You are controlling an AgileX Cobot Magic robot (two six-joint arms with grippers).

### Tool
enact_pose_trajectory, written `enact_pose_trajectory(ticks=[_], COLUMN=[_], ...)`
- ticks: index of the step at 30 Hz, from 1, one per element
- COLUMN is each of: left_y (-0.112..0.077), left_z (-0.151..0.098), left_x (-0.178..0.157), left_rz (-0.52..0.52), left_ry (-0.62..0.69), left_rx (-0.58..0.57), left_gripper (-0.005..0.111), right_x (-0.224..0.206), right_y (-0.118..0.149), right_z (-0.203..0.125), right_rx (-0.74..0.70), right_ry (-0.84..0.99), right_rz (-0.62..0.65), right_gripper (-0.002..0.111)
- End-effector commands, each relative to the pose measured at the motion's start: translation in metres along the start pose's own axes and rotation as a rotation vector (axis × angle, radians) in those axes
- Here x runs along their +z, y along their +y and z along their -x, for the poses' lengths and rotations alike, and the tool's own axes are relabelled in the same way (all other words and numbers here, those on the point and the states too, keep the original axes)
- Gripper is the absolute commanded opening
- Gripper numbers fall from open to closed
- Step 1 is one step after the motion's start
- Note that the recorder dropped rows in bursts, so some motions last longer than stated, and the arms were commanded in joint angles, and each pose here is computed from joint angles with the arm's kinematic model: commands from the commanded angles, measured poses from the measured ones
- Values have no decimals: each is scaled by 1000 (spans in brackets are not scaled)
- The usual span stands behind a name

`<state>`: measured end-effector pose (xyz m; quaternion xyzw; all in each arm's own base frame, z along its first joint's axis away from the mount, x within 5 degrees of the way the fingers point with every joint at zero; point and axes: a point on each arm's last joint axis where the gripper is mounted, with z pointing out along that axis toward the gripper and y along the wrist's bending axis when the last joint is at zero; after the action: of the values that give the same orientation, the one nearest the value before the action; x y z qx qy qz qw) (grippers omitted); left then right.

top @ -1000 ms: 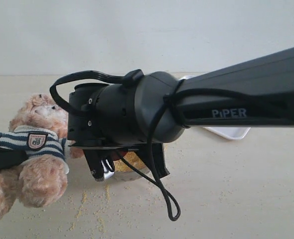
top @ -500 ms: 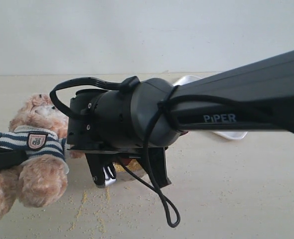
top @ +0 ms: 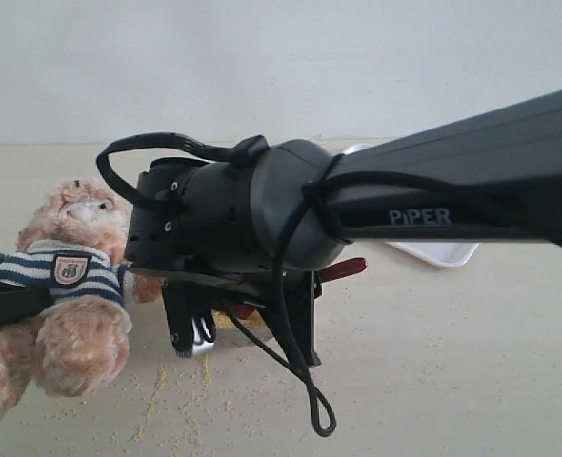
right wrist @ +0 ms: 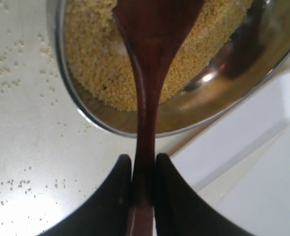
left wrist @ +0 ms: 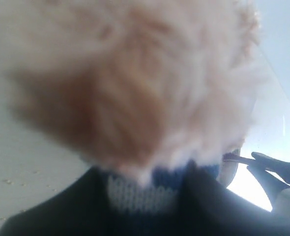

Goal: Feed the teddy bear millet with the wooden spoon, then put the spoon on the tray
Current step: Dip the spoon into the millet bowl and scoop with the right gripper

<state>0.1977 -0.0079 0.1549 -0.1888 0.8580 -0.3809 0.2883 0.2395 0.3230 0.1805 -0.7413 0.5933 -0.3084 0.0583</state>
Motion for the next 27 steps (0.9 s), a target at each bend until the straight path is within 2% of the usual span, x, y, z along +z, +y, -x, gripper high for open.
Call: enact_pose_trajectory(ticks=[1, 7, 15, 21, 27], left_y=[-2, -2, -2, -2, -4], left_z=[2, 2, 2, 2, 1], left_x=[-1, -1, -1, -1, -1], left_rz=[-19, -19, -19, -22, -43], left_ry=[-14, -14, -14, -14, -9], left_rx=[-15, -15, -12, -8, -8], left_gripper=[5, 5, 5, 5, 5], right_x=[3, 1, -12, -9, -16], right_y=[-5, -13, -22, -26, -35], right_z=[-8, -11, -18, -30, -56], right_rx=[52, 152, 196, 201, 350], right_ry=[18, -30, -77, -48, -142], right_rz=[31, 95, 86, 115, 241], right_gripper=[0, 0, 0, 0, 0])
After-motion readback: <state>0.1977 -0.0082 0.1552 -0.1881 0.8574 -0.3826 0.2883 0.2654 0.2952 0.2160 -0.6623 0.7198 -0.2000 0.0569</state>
